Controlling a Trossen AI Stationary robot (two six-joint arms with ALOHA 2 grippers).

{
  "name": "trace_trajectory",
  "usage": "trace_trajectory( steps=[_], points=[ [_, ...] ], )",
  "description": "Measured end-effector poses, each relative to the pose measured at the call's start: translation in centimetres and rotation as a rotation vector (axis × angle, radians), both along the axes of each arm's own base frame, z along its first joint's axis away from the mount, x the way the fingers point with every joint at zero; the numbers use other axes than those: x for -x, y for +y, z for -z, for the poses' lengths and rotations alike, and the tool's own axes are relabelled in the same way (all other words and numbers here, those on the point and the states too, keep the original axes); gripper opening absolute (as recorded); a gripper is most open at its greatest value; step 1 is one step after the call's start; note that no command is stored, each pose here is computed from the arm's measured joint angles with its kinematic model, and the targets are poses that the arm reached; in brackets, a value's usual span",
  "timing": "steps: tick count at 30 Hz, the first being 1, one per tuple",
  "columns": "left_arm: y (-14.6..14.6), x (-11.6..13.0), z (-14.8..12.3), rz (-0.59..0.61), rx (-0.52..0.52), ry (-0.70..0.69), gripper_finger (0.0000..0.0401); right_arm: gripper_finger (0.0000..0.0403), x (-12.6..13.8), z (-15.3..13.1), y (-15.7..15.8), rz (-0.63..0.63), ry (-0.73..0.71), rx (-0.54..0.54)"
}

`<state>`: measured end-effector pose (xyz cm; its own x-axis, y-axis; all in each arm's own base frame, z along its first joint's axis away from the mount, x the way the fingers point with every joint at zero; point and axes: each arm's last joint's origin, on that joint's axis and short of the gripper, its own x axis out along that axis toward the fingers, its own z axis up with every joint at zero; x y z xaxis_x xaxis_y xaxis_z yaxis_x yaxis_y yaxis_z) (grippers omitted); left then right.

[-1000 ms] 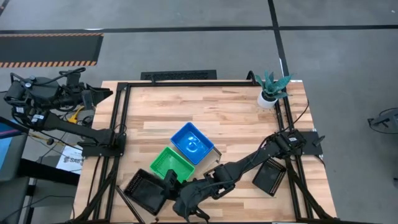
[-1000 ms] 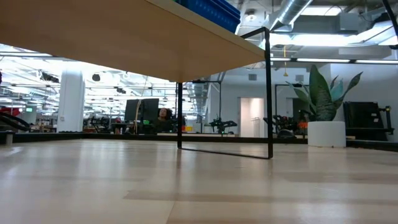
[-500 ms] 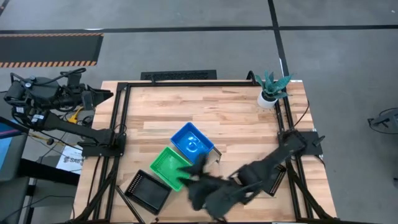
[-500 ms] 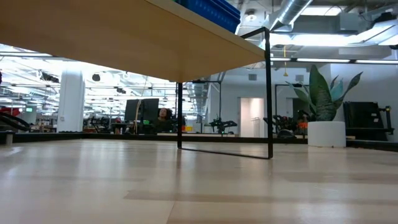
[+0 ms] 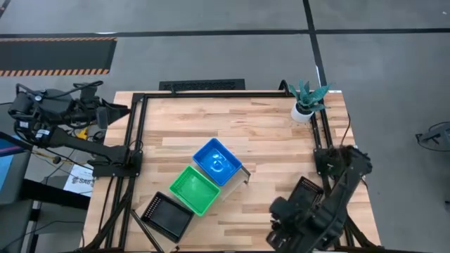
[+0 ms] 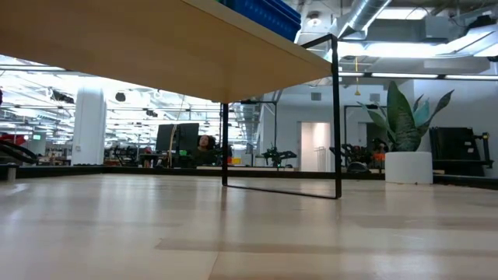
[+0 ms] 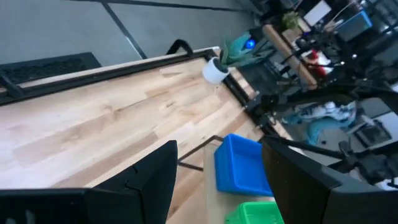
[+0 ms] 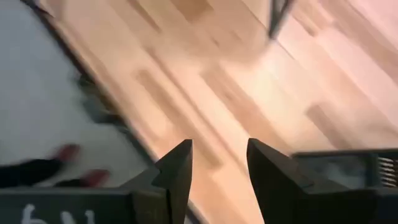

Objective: Stack baskets on shelf by color
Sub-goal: Stack the black bin on the black bin on the shelf

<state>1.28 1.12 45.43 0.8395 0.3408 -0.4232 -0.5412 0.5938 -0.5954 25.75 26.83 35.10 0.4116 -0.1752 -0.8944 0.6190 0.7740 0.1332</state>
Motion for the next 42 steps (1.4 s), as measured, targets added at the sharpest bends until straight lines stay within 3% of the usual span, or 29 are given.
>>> trace_trajectory(
  steps=[5, 13, 20, 25, 33, 37, 42],
  points=[
    [0.0, -0.1, 0.2, 0.001, -0.007, 0.027, 0.0220, 0.0177, 2.9, 5.3, 1.4, 0.117, 0.241, -0.012],
    [0.0, -0.1, 0.2, 0.009, -0.020, 0.034, 0.0220, 0.0205, 6.3, 8.2, -0.2, 0.165, 0.474, -0.013],
    [-0.1, -0.2, 0.2, 0.031, -0.006, 0.034, 0.0220, 0.0228, 7.0, 10.0, -1.9, 0.098, 0.442, -0.148],
    [-0.1, -0.2, 0.2, 0.029, -0.003, 0.033, 0.0220, 0.0227, 7.1, 13.0, -2.6, 0.042, 0.449, -0.217],
    [-0.1, -0.2, 0.2, 0.025, 0.003, 0.030, 0.0220, 0.0227, 7.2, 16.2, -3.7, 0.021, 0.482, -0.219],
    [-0.1, -0.2, 0.2, 0.025, 0.003, 0.030, 0.0220, 0.0191, 7.1, 16.9, -4.2, 0.020, 0.494, -0.217],
    [-0.1, -0.2, 0.2, 0.025, 0.004, 0.030, 0.0220, 0.0055, 6.3, 17.0, -4.6, 0.000, 0.478, -0.231]
  ],
)
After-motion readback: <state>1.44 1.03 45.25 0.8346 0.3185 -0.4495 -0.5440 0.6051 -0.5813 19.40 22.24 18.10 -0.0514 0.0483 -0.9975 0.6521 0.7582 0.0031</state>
